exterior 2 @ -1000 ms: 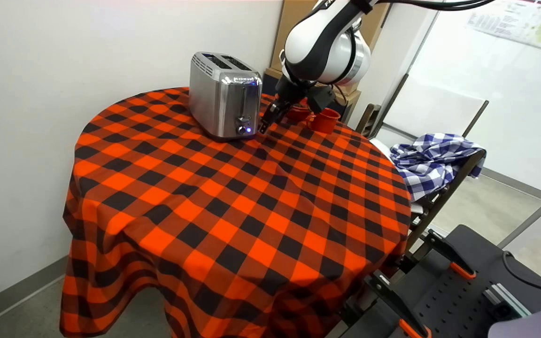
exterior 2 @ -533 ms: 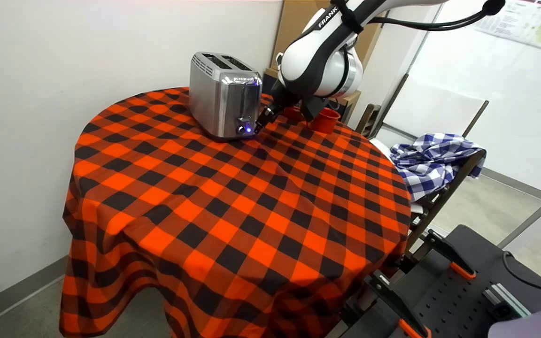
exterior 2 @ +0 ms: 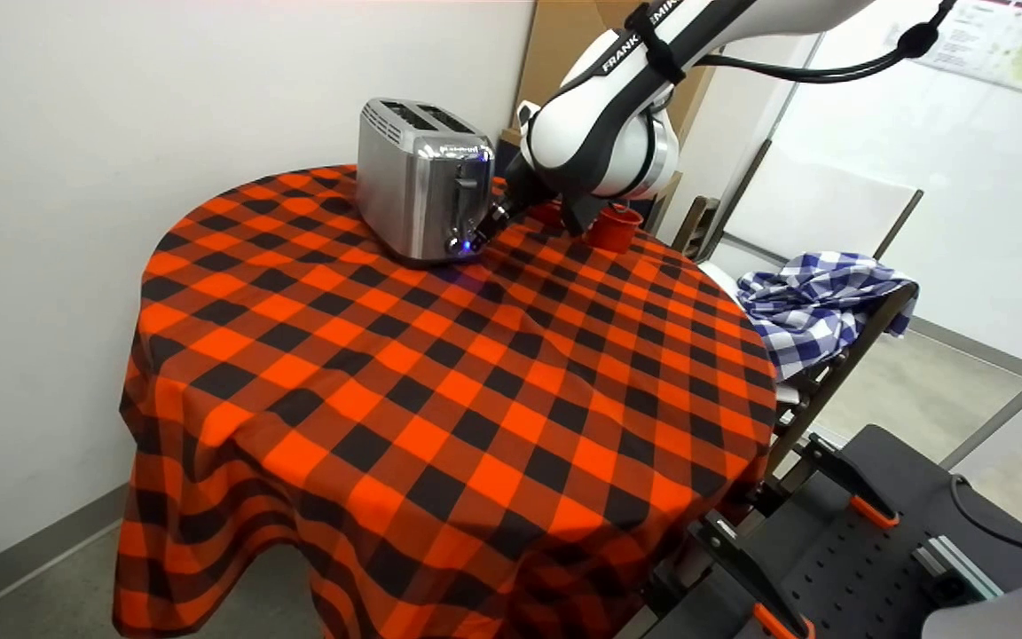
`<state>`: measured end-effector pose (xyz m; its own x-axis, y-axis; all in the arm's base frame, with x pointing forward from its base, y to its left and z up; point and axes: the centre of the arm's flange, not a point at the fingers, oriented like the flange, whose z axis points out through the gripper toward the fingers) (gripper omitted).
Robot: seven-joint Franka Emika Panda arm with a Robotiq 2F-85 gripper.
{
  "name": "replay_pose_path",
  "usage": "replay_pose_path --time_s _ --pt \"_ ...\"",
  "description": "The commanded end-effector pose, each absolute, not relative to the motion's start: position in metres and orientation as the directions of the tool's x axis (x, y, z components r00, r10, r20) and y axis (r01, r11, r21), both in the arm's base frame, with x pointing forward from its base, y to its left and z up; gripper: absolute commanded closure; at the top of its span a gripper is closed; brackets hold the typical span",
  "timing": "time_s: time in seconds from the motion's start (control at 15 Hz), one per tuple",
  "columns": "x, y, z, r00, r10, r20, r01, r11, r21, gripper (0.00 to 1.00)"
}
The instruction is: Press the button on the toaster
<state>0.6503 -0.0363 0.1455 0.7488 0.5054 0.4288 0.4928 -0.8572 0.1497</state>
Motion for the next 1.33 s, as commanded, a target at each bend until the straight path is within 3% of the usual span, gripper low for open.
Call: replay_pose_path --time_s 0.0,0.47,1.0,1.27 --pt "0.656 -0.041 0.144 0.730 0.510 0.456 0.503 -0.852 0.147 0.00" --pt "0.634 -0.040 0.176 0.873 0.418 0.250 0.454 -0.884 -0.108 0.00" --pt "0.584 -0.033 0.282 0.877 0.127 0.463 0.114 -0.992 0.056 0.00" --pt "0.532 -0.021 0.323 0.891 0.032 0.454 -0.042 -0.987 0.153 0.00"
